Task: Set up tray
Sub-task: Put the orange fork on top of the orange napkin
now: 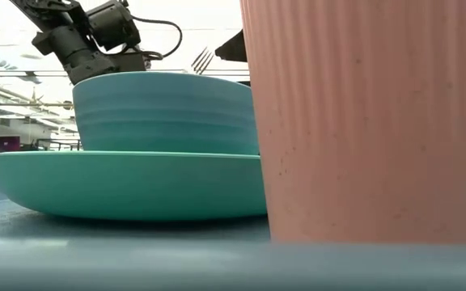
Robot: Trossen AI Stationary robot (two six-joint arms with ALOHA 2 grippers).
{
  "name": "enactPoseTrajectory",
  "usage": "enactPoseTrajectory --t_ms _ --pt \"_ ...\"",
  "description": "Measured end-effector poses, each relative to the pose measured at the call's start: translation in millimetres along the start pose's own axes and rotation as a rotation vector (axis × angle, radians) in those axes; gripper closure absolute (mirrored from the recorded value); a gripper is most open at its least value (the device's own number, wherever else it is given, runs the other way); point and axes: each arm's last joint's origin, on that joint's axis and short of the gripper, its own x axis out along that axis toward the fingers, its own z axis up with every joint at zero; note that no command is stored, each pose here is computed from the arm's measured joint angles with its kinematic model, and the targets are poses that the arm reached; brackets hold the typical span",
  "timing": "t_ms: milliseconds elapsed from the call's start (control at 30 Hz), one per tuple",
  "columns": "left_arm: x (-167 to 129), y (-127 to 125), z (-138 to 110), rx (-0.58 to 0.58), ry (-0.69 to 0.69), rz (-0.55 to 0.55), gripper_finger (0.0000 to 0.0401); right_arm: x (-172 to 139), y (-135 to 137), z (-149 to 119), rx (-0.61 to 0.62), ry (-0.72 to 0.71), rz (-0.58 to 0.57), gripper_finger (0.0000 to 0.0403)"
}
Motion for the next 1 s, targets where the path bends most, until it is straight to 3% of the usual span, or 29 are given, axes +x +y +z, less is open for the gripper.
enactPoseTrajectory --t_ms 500,1000 --pt "2.3 0.9 -0.9 -0.018 0.014 0.021 0.0397 2.0 2.0 7.9 0.101 0.058 0.114 0.0252" --pt "9.6 -0.2 1.2 -0.018 0.010 -0.003 0.0397 9.5 3.8 3.8 0.101 0.037 0.110 0.0253"
